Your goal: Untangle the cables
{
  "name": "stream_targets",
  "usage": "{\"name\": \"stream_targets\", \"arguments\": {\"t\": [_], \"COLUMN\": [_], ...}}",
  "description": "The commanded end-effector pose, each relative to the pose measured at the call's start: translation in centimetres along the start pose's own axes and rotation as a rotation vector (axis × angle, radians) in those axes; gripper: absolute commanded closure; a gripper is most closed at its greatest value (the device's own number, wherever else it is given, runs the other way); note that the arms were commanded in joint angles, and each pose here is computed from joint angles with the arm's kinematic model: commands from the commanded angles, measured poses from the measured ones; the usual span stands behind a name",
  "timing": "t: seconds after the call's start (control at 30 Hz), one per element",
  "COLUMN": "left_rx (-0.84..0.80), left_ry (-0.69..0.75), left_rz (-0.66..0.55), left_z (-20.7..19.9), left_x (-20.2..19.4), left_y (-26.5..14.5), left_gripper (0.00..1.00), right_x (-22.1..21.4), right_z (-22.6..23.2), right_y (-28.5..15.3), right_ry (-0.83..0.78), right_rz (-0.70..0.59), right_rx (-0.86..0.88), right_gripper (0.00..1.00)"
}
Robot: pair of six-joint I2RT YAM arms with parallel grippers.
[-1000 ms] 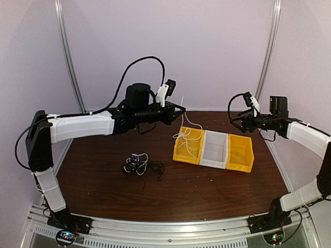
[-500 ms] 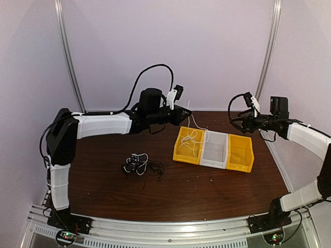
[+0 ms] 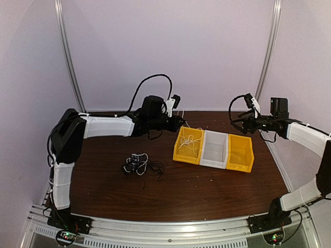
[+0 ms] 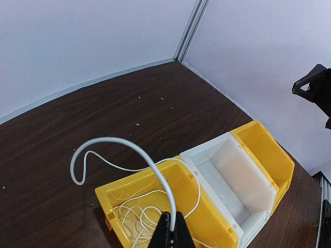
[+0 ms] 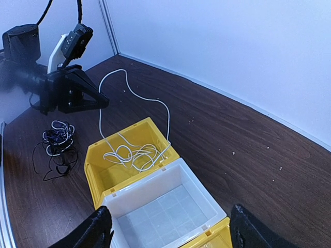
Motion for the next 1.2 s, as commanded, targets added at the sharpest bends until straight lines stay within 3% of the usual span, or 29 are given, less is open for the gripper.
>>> {"name": "stream_targets", "arguments": {"t": [0.0,0.23,0.6,0.73,0.9,1.17], "left_rx": [0.136,-0.064,0.09,-0.028,-0.222,-0.268], "left_ry": [0.046,0.156,0.283,0.325,0.407,0.44], "left_rz": [0.012,0.132,-0.02,-0.067,-0.17,-0.122], "left_z": [2.1,-2.4,-1.6,-4.0,-8.9,-10.3], "left_x": [0.4,-2.3,1.7,2.7,3.3,2.2], "left_y": [-2.0,-4.2,-4.1,-4.6,-8.6,-9.6], "left_gripper": [1.0,1.0,1.0,1.0,1.0,1.0], "right_x": [-0.6,-1.2,-0.3,-0.6,-2.2,-3.0], "right_z": [0.1,0.4,2.6,1.5,0.5,1.7], "right_y": [0.4,1.9,8.3,12.0,15.3,16.2], "right_ry": [0.015,0.061,0.065,0.134,0.239,0.257], "right_rz": [0.011,0.045,0.158,0.225,0.277,0.287], "right_rx": [0.04,0.081,0.189,0.232,0.304,0.381], "right_gripper": [0.22,0.24,0.26,0.29,0.3,0.28]}}
Point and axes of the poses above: each gripper's point midway between its finger pads, its own y axis out along the fingers, its own z axis along the line the jaws close on, x = y × z, the point moved 1 cm from there along -y, back along the fingers, and after that the axes turned 6 degrees about -y, right-handed, at the moved point
